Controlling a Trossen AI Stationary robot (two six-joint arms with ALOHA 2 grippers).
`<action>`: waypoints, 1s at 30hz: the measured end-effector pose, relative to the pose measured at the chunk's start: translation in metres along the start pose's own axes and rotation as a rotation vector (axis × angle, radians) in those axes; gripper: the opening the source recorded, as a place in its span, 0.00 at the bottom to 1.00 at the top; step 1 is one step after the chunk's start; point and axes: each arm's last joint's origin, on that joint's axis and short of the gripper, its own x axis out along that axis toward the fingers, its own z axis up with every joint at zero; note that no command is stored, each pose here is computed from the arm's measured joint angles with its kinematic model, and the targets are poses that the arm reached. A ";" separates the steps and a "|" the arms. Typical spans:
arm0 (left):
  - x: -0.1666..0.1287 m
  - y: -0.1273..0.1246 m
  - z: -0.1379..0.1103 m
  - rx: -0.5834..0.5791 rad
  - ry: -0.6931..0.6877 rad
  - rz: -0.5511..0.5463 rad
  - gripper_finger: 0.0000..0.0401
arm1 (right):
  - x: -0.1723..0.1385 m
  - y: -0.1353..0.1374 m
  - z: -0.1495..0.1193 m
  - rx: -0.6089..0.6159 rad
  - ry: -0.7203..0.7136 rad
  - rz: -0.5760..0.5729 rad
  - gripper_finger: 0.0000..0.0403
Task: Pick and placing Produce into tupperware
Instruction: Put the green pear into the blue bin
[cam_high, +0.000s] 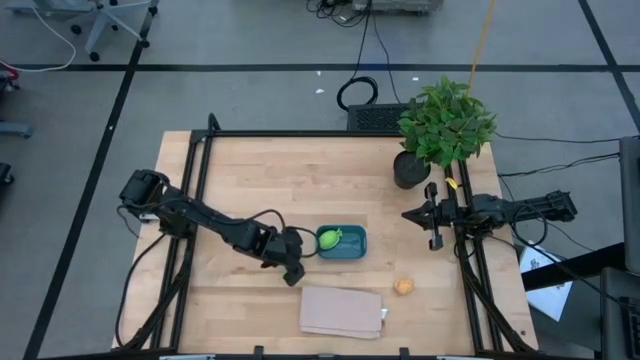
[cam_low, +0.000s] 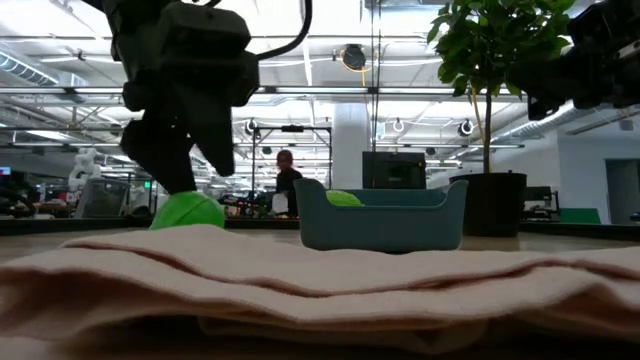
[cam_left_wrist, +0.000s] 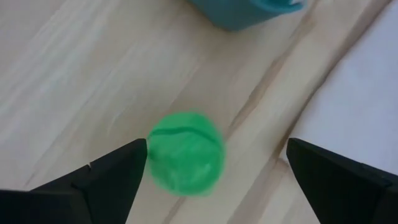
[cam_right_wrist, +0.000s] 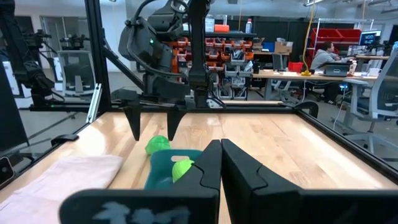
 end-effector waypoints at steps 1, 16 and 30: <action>0.000 0.002 -0.001 -0.008 0.002 0.020 0.98 | 0.000 0.000 0.000 -0.001 0.003 0.000 0.00; -0.001 0.006 -0.007 -0.188 0.030 0.088 0.98 | 0.000 0.000 -0.001 -0.003 0.013 0.000 0.00; -0.001 -0.001 -0.014 -0.290 -0.058 0.089 0.98 | 0.000 0.000 -0.002 -0.003 0.022 0.002 0.00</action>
